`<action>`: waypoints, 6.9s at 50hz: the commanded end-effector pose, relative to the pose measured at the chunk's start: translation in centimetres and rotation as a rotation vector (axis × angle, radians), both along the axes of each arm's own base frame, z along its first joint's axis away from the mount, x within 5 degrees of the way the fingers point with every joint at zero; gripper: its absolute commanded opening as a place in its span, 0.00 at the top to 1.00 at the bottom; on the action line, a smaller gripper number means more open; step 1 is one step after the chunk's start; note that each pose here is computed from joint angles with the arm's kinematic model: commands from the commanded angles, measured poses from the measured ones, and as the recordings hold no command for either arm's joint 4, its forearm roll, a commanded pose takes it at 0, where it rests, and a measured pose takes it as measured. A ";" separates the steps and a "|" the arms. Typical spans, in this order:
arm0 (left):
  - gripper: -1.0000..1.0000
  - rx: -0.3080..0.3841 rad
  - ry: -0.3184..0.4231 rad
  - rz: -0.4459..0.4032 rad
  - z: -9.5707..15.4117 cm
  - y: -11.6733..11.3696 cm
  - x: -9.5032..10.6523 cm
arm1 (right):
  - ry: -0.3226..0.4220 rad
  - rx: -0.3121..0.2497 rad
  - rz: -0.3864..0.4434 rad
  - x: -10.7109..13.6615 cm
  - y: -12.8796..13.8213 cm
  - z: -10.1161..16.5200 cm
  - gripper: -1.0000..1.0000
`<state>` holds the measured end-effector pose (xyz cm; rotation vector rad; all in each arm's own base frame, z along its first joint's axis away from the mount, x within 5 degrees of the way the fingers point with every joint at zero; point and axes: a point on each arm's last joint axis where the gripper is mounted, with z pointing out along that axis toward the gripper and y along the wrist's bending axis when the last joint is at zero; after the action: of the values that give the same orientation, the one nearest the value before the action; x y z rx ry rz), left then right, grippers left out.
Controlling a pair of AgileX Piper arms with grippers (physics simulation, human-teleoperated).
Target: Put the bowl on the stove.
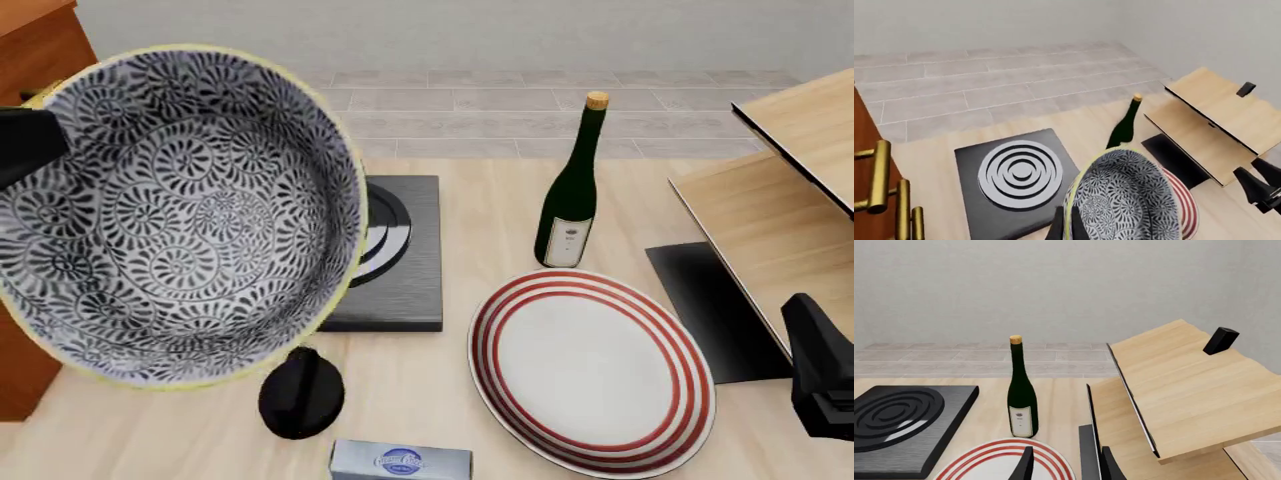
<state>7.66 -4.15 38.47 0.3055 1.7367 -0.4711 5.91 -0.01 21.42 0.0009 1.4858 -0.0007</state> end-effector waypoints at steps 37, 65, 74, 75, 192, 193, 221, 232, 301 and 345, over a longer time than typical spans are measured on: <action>1.00 -0.286 0.182 0.284 1.8 -1.0 10.4 | 0.000 0.000 0.000 0.0 0.0 0.0 0.00; 1.00 -0.196 0.219 0.279 -2.7 -2.0 13.9 | 0.000 0.000 0.000 0.0 0.0 0.0 0.00; 1.00 -0.176 0.227 0.233 -3.4 -2.8 13.2 | 0.000 0.000 0.000 0.0 0.0 0.0 0.00; 1.00 -0.176 0.227 0.235 -3.4 -2.8 13.1 | 0.000 0.000 0.000 0.0 0.0 0.0 0.00; 1.00 -0.135 0.243 0.337 -8.9 -1.7 19.4 | 0.000 0.000 0.000 0.0 0.0 0.0 0.00; 1.00 -0.127 0.227 0.335 -8.8 -1.6 19.3 | 0.000 0.000 0.000 0.0 0.0 0.0 0.00; 1.00 -0.084 0.213 0.305 -9.9 -2.2 19.6 | 0.000 0.000 0.000 0.0 0.0 0.0 0.00; 1.00 -0.096 0.267 0.311 -11.7 -2.6 20.3 | 0.000 0.000 0.000 0.0 0.0 0.0 0.00; 1.00 -0.111 0.263 0.342 -15.5 -2.2 22.6 | 0.000 0.000 0.000 0.0 0.0 0.0 0.00; 0.00 -0.128 0.141 0.318 -10.6 -1.5 18.4 | 0.000 0.000 0.000 0.0 0.0 0.0 0.00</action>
<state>27.13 -5.96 26.40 -0.0992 1.8724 -0.3726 5.91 -0.01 21.42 0.0009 1.4857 -0.0007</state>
